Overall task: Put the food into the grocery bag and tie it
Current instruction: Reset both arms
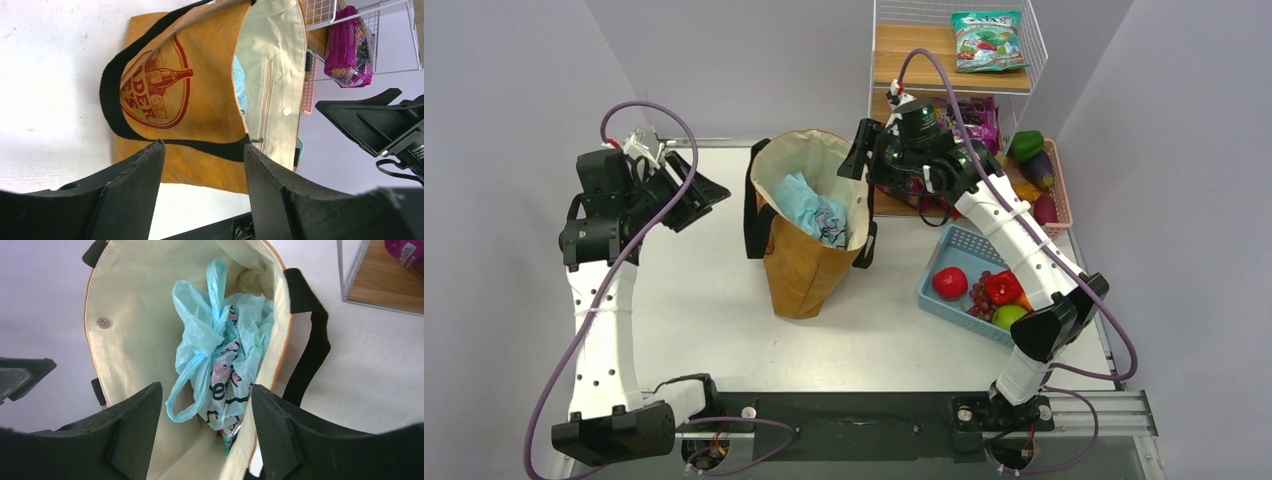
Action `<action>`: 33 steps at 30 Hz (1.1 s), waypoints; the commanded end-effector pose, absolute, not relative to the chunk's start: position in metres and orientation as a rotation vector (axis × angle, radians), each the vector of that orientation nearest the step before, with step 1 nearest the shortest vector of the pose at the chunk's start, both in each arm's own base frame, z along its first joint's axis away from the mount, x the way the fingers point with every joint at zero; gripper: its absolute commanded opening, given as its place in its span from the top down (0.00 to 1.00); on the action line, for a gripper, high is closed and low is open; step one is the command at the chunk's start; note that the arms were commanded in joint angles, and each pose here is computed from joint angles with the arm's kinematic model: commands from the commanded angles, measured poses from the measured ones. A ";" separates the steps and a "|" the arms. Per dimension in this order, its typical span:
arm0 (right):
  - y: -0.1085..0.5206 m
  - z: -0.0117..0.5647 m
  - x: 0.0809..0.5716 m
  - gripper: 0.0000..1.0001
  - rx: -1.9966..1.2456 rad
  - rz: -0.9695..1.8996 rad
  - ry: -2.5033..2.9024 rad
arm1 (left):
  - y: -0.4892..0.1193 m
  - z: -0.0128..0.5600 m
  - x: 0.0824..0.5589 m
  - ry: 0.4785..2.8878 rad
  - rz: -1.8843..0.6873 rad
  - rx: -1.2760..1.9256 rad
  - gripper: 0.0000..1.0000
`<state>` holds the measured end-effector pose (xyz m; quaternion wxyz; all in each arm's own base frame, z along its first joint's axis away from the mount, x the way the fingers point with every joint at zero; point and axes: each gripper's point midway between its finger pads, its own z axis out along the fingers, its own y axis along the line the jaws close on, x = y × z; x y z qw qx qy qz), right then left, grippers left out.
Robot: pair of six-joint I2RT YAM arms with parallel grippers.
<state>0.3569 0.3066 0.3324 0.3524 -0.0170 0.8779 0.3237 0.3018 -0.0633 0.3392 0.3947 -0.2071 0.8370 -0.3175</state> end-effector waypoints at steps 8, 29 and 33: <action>0.286 0.331 0.350 0.38 -0.062 0.762 2.263 | -0.060 0.334 0.290 2.105 -0.775 -0.502 0.43; 0.279 0.354 0.344 0.38 -0.111 0.760 2.199 | -0.058 0.313 0.278 2.121 -0.734 -0.481 0.26; 0.271 0.359 0.340 0.38 -0.130 0.726 2.184 | -0.055 0.296 0.272 2.149 -0.714 -0.487 0.26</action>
